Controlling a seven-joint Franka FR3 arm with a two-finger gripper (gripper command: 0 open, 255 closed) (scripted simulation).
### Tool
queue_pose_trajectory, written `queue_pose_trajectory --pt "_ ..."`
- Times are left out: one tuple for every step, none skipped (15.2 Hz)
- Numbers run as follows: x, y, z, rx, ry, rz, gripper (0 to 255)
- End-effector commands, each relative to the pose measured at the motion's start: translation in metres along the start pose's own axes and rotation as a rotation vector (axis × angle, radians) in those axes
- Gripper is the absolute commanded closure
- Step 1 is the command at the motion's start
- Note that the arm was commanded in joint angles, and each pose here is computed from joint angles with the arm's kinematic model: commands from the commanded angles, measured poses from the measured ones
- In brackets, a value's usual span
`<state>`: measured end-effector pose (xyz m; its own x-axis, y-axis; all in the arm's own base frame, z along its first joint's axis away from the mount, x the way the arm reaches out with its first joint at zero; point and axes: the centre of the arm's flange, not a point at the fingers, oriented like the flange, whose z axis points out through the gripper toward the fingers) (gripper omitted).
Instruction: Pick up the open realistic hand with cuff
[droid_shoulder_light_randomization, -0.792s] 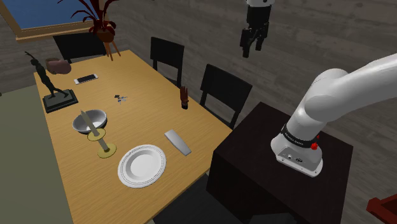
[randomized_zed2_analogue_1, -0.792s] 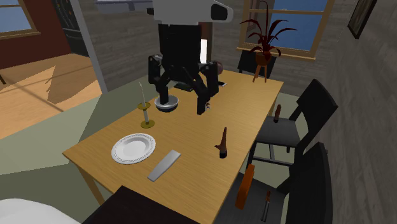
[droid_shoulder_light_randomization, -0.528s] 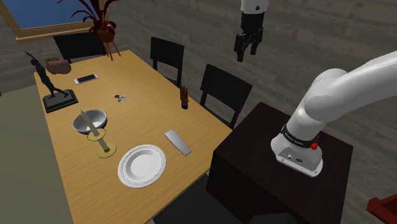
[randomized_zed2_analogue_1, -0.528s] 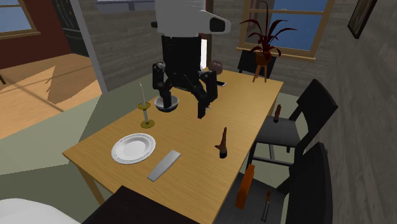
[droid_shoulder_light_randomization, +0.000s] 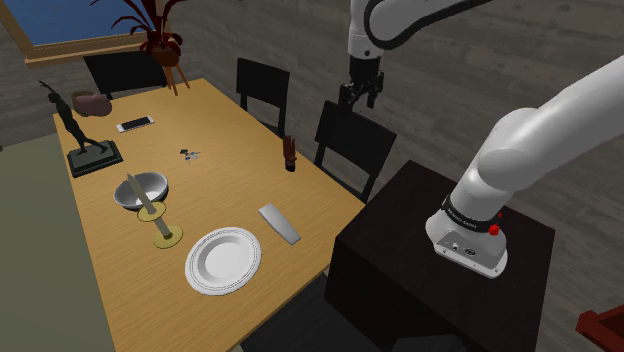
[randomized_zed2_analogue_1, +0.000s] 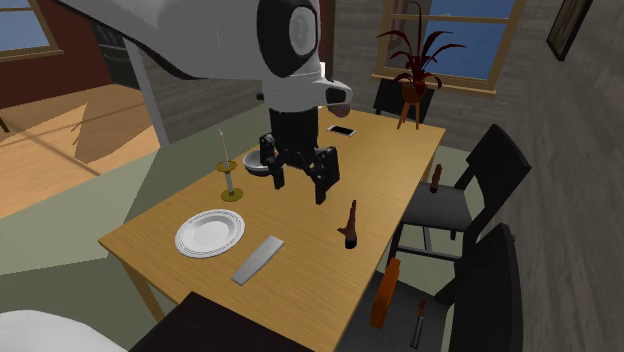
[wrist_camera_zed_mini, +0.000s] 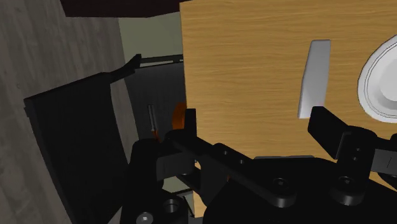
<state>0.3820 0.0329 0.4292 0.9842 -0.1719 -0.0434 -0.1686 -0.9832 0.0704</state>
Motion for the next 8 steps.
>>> queue_pose_trajectory --pt "0.014 -0.009 0.020 -0.004 0.016 0.021 0" --pt "0.022 -0.013 0.029 -0.007 0.023 0.032 0" --pt "0.029 -0.017 0.039 -0.010 0.030 0.042 0" --pt "0.037 -0.020 0.048 -0.013 0.037 0.052 0" --pt "0.045 -0.024 0.058 -0.016 0.044 0.063 0" --pt "0.052 -0.027 0.067 -0.019 0.050 0.073 0" --pt "0.060 -0.030 0.077 -0.021 0.057 0.084 0" --pt "0.068 -0.034 0.086 -0.024 0.064 0.094 0"
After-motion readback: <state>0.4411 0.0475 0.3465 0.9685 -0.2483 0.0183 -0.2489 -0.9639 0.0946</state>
